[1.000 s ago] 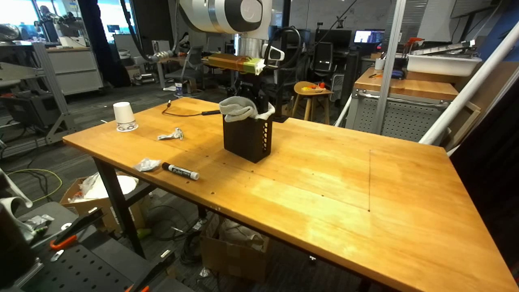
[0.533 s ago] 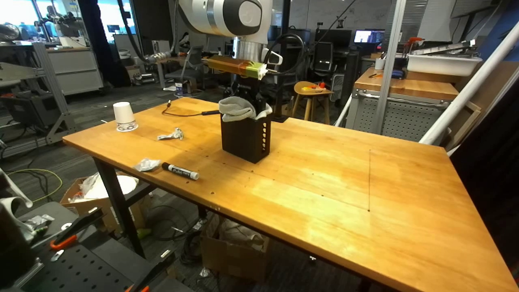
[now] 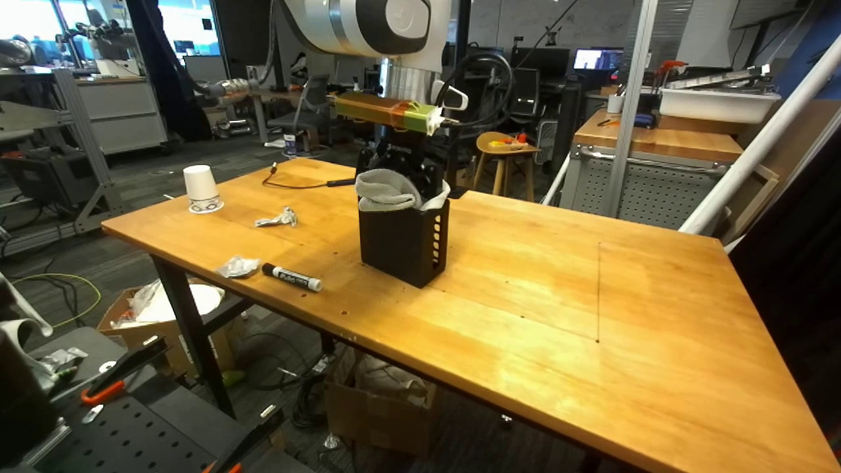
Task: Put the towel in the box
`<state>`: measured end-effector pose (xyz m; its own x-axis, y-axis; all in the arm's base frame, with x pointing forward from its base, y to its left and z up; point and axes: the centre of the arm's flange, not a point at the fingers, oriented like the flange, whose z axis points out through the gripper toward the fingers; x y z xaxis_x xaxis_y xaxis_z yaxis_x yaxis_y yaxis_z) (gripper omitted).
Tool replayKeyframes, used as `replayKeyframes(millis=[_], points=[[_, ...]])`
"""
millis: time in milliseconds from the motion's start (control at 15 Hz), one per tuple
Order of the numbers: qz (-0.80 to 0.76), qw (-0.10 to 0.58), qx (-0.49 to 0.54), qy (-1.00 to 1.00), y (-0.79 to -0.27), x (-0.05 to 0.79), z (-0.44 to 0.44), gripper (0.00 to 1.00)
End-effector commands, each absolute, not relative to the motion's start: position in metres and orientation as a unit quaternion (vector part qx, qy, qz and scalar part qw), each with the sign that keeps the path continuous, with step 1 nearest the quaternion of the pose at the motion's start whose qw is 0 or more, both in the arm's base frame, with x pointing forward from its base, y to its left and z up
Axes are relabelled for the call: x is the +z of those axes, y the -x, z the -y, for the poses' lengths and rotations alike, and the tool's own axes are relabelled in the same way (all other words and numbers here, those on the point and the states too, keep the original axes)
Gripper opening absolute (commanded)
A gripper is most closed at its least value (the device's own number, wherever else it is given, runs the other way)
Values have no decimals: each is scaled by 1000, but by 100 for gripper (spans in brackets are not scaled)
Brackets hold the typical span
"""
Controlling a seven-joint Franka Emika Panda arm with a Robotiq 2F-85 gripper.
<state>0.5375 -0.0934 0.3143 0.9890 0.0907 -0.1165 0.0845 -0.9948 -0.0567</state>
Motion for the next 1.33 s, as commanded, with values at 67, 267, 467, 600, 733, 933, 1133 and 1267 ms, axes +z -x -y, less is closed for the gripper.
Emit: replayKeyframes(millis=[67,267,467,600,733,933,1133,1267], points=[[61,-3,23,998,-497,366,105,88],[75,-19,-1,997,-491,395,98,100],[89,-29,-23,995,-489,414,90,95],[94,-36,-33,994,-489,420,86,71],[96,-39,-39,994,-488,423,84,63],[101,-50,-46,993,-490,423,83,39],[107,-60,-50,991,-494,420,85,16],[111,-63,-52,990,-496,417,85,2]])
